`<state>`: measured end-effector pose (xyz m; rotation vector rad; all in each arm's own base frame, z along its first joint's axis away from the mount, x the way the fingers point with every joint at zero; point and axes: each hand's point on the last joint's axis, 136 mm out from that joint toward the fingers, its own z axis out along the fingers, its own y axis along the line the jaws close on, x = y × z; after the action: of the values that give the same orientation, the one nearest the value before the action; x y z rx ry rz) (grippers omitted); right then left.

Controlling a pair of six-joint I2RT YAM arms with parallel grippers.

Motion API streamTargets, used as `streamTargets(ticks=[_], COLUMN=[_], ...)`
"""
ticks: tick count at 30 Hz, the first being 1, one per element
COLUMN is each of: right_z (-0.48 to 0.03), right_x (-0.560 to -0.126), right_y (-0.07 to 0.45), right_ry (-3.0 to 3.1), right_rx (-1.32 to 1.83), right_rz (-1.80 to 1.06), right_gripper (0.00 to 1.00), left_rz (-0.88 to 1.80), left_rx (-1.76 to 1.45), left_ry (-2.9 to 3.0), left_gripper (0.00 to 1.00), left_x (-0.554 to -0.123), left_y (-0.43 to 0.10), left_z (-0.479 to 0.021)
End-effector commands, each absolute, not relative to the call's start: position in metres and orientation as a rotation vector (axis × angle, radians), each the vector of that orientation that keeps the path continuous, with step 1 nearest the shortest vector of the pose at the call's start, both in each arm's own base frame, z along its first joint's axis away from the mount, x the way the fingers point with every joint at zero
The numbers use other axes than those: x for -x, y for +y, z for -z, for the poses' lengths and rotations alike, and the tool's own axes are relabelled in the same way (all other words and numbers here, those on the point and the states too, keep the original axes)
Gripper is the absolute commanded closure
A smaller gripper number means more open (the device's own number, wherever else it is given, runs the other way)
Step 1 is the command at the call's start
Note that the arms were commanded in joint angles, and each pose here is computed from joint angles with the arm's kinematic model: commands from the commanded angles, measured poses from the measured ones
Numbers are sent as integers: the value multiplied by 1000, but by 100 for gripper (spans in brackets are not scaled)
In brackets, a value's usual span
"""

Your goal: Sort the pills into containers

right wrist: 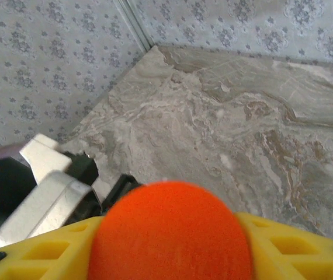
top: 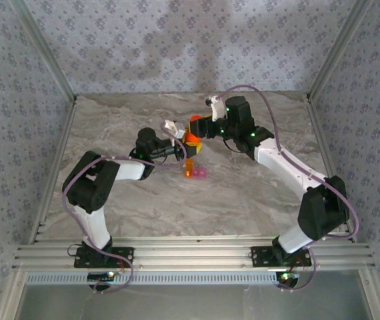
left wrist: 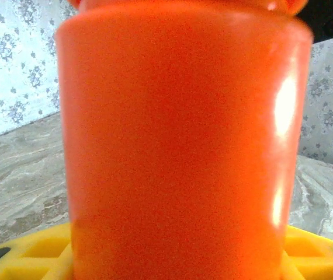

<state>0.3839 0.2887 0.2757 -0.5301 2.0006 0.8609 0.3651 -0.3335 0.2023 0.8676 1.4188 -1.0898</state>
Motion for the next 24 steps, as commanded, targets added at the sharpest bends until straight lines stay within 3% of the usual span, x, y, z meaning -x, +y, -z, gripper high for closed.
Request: streamTargets(ticks=[1, 12, 24], right_z=[-263, -280, -312], right_x=[-371, -373, -356], right_y=[283, 283, 255], right_ry=[2104, 2061, 1979], right_rx=[515, 511, 483], right_rz=[-863, -885, -921], right_gripper=[40, 26, 22], left_rz=[1001, 1000, 999], left_rx=[-793, -793, -793], left_ry=[1234, 1235, 1244], left_gripper=[100, 100, 100], left_x=[-379, -380, -382], left_y=[-318, -319, -320], left_z=[-269, -268, -264])
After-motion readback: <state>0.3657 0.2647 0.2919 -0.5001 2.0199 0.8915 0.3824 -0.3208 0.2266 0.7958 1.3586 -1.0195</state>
